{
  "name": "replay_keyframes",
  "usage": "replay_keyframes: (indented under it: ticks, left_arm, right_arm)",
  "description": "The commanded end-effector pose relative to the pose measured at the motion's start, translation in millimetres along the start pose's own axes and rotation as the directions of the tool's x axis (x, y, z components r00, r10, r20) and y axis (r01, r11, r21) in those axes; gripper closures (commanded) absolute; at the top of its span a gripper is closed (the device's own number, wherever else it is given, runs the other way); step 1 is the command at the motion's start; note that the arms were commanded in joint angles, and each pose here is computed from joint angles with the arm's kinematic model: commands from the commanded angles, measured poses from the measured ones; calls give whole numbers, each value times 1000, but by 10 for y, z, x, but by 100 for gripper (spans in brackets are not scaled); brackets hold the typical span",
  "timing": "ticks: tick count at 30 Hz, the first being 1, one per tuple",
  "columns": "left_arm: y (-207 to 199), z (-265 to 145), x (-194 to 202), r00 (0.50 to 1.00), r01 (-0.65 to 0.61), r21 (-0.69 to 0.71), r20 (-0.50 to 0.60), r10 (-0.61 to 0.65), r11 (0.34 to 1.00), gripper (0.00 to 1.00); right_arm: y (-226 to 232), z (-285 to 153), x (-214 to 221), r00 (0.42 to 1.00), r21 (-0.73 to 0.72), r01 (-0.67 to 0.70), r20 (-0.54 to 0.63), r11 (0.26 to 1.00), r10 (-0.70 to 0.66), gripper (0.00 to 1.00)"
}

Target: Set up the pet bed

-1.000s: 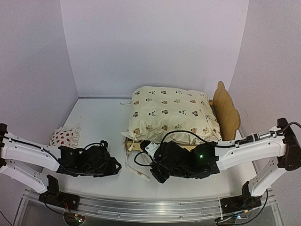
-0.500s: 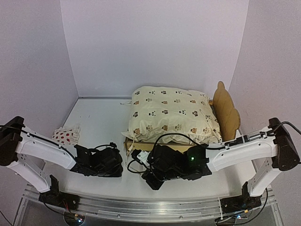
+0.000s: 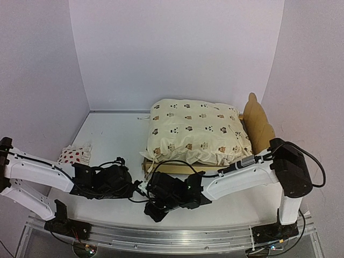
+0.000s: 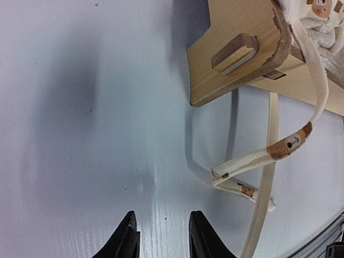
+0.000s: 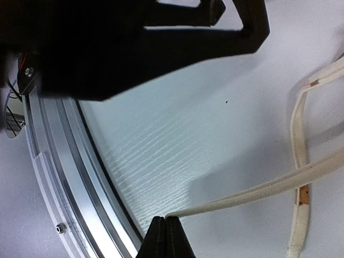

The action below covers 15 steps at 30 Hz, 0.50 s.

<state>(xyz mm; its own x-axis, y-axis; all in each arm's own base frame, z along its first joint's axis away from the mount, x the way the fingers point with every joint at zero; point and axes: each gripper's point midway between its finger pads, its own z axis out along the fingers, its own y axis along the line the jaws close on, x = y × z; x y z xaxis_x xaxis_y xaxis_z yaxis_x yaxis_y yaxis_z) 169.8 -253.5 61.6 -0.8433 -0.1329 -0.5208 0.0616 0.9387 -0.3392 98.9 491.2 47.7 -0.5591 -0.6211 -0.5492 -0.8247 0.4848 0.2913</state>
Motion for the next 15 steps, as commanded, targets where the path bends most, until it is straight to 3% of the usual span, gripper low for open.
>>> replay_keyframes:
  ticks: [1, 8, 15]
  left_arm:
    - [157, -117, -66, 999, 9, -44, 35, -8, 999, 67]
    - [108, -222, -170, 998, -10, -30, 60, 12, 1000, 63]
    - [47, -242, -241, 997, -36, -49, 71, 40, 998, 63]
  right_arm:
    - [187, 14, -98, 1000, -92, -28, 4, 995, 28, 87]
    - [-62, -332, -30, 999, -62, -36, 21, 997, 37, 61]
    - [-586, -540, 155, 996, 62, -89, 24, 994, 88, 57]
